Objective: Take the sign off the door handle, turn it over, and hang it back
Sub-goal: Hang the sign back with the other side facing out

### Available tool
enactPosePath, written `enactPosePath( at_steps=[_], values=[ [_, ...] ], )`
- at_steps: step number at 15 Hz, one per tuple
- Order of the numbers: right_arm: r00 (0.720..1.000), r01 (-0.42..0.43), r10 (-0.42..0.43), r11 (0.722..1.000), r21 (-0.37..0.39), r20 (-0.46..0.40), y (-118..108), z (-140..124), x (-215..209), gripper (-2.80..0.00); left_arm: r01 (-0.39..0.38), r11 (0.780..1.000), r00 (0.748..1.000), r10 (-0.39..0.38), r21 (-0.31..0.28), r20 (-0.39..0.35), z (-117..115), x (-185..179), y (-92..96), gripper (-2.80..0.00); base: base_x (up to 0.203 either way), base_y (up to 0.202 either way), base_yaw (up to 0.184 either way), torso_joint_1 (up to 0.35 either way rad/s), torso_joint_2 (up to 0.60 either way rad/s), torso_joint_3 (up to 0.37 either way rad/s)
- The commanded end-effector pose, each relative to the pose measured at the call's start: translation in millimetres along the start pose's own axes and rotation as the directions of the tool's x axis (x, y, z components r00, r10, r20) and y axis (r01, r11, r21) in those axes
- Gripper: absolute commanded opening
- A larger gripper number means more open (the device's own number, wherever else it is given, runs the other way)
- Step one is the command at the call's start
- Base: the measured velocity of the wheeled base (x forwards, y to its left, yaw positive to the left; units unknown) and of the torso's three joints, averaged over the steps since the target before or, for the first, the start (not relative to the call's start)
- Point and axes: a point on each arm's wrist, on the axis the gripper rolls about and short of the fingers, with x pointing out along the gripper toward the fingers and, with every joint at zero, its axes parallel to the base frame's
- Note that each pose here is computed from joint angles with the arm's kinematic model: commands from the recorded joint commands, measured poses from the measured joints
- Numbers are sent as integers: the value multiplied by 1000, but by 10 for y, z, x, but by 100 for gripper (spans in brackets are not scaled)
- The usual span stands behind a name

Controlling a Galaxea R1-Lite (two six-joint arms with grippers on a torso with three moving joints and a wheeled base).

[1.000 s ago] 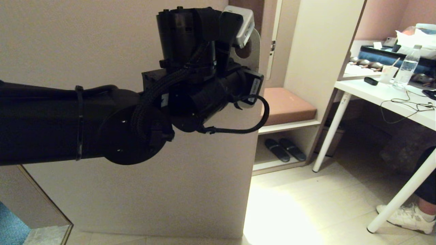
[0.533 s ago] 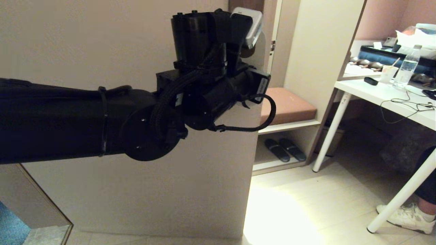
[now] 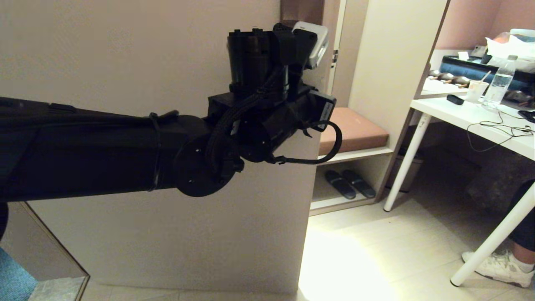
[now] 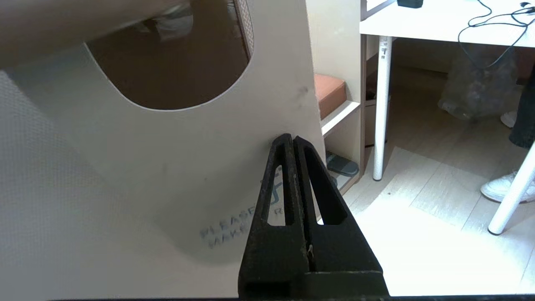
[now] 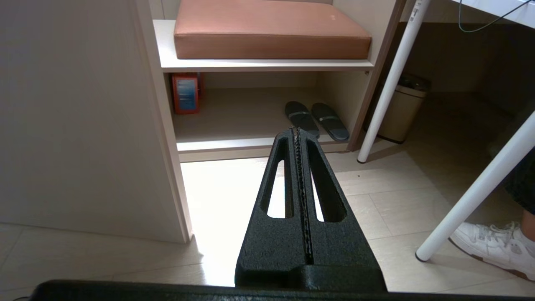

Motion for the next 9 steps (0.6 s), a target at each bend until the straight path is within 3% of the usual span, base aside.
enactPosePath(
  at_steps=[1, 9],
  values=[
    [1000, 0, 0, 1000, -1, 0, 0, -1, 0, -280, -2, 1000, 1000, 2, 0, 0, -29, 48, -21, -280, 0, 0, 0, 0, 0, 0],
    [1000, 0, 0, 1000, -1, 0, 0, -1, 0, -280, -14, 1000, 1000, 14, -10, 27, 0, 38, -10, -280, 0, 0, 0, 0, 0, 0]
  ],
)
